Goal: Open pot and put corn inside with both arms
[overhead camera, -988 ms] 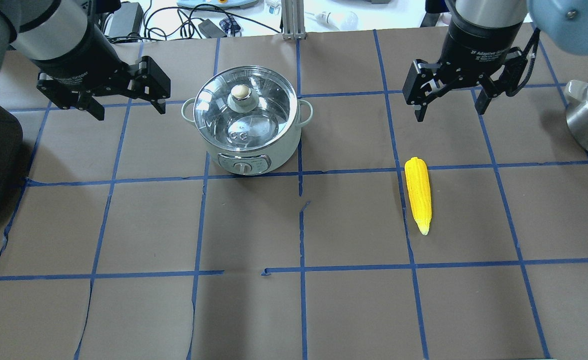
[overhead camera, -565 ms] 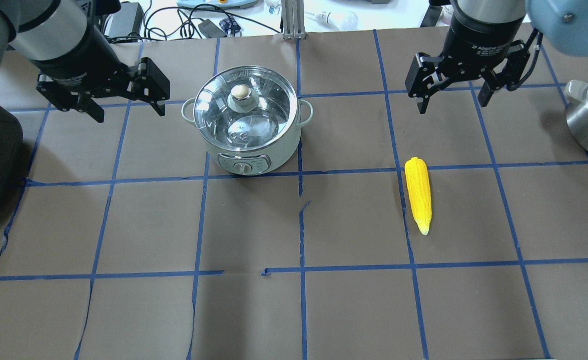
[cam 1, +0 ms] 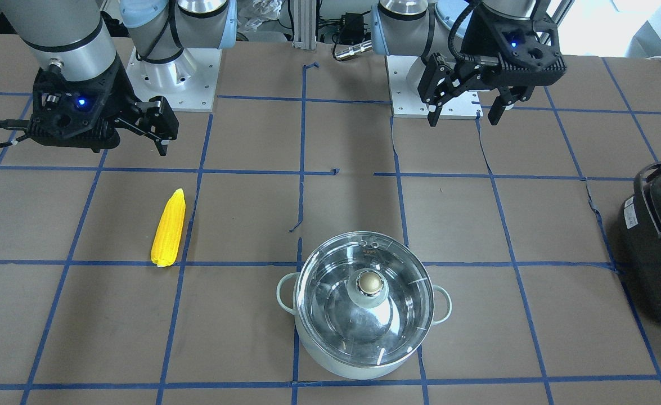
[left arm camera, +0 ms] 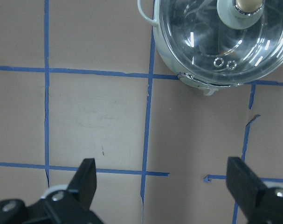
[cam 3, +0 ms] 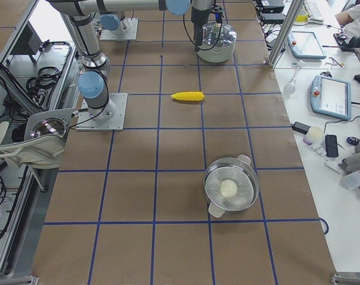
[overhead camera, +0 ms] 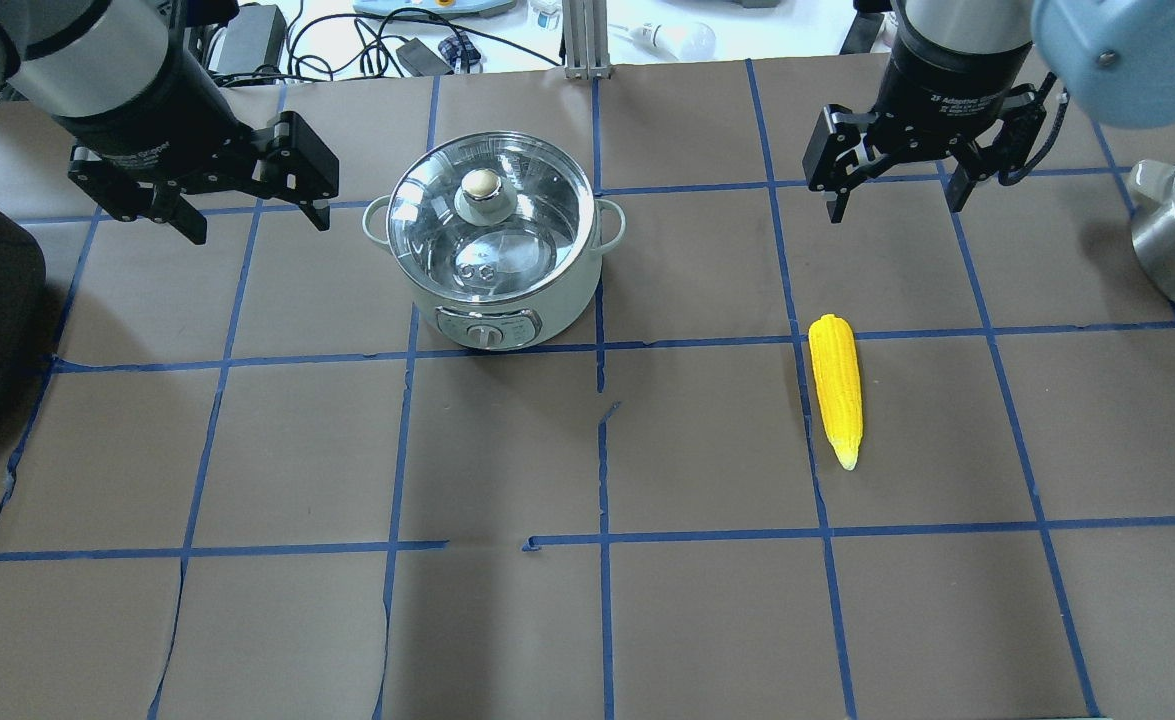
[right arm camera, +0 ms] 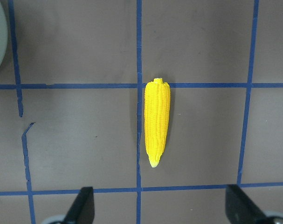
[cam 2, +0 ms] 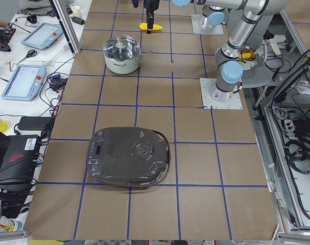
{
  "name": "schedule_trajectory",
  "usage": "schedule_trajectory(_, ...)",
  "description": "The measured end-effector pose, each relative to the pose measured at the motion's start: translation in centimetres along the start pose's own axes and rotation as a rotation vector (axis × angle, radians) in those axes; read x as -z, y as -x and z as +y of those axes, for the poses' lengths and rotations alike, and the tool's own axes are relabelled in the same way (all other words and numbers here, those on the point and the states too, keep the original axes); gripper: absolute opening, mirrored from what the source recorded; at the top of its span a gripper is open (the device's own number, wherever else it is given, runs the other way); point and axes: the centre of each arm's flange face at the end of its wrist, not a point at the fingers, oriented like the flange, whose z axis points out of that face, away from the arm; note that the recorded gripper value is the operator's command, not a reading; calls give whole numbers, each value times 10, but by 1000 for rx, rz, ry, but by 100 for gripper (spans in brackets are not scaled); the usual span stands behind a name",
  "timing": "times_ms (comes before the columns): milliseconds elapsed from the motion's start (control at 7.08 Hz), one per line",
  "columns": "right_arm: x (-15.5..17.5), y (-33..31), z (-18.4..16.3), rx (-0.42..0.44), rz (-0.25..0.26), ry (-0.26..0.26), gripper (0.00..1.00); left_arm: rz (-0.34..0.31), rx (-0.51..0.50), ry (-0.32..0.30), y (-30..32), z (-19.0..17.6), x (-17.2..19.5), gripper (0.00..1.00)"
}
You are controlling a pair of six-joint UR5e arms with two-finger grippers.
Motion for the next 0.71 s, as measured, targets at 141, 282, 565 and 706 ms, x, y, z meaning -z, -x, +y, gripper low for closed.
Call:
schedule_trajectory(141,-1,-1,0,-1,1,7,100,1,0,-12,0,5,6,100)
schedule_trajectory(282,-2,-1,1,-1,4,17,100,1,-1,-18,1,9,10,100)
schedule_trajectory(565,-1,0,7,1,1,40,100,0,-1,-21,1,14,12,100)
schedule_trajectory(706,2,1,9,2,0,39,100,1,-1,-21,1,15,12,100)
